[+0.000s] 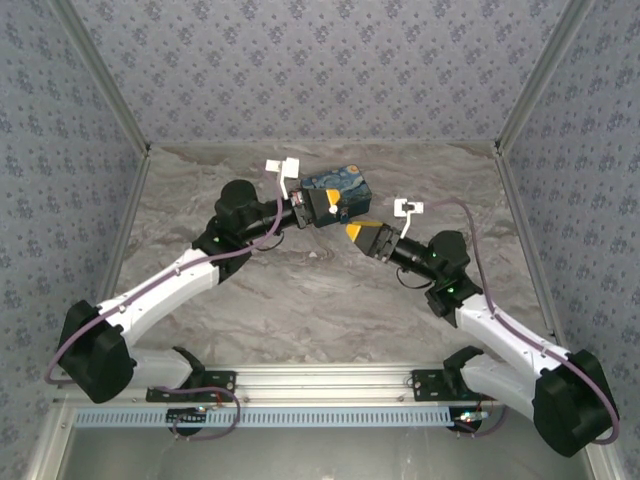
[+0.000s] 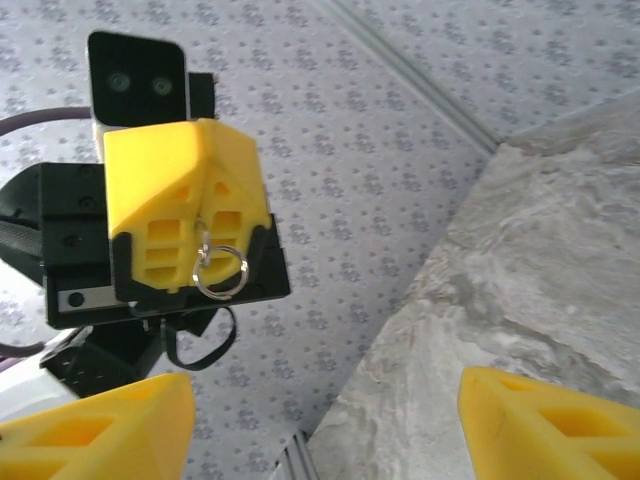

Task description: Unlock the padlock with the key

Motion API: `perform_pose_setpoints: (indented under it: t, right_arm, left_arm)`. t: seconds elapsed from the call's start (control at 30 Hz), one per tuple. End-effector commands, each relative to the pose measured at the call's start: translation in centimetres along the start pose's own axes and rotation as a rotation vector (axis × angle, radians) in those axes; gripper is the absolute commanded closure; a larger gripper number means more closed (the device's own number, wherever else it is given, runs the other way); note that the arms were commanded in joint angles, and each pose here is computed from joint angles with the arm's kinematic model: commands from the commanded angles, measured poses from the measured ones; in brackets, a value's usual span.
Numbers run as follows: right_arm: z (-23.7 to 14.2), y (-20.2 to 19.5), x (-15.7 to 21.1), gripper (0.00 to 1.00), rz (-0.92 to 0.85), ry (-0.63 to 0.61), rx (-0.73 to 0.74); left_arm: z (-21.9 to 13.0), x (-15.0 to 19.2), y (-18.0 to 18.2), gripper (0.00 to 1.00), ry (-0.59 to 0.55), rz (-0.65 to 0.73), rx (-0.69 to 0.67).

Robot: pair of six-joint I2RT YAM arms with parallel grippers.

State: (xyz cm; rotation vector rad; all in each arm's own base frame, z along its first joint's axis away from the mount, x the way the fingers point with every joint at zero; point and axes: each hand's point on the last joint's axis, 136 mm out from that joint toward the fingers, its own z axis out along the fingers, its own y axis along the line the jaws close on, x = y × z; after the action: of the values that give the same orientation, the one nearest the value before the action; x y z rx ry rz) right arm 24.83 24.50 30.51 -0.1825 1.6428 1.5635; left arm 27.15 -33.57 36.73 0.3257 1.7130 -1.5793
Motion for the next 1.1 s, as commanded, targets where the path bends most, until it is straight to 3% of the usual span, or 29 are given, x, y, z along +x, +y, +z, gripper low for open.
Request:
perform_pose_setpoints:
  t: [0.0,0.27,0.63,0.9,1.07]
  right_arm:
    - [1.1,3.5,-1.3,0.29,-0.056,0.001,-0.106]
    - [2.9,5.3,-1.7,0.37,-0.102,0.038,-0.142]
    - [3.2,4.6,-1.5,0.64,-0.090,0.045,-0.112]
    - [2.8,3.6,-1.0,0.74,-0.077,0.045,-0.078]
    - [2.4,3.4,-1.2,0.86,-0.078,0.033,-0.061]
  left_arm:
    - [-0.5,-0.5,-3.3,1.00,-0.013,0.097,0.101]
    - [-0.3,-0.1,-3.2,1.00,-0.002,0.093,0.097]
    - [-0.5,-0.1,-3.0,1.00,-0.003,0.094,0.077]
    - [-0.3,-0.3,-2.6,1.00,-0.015,0.086,0.059]
    - [-0.3,-0.3,-2.5,1.00,-0.012,0.086,0.058]
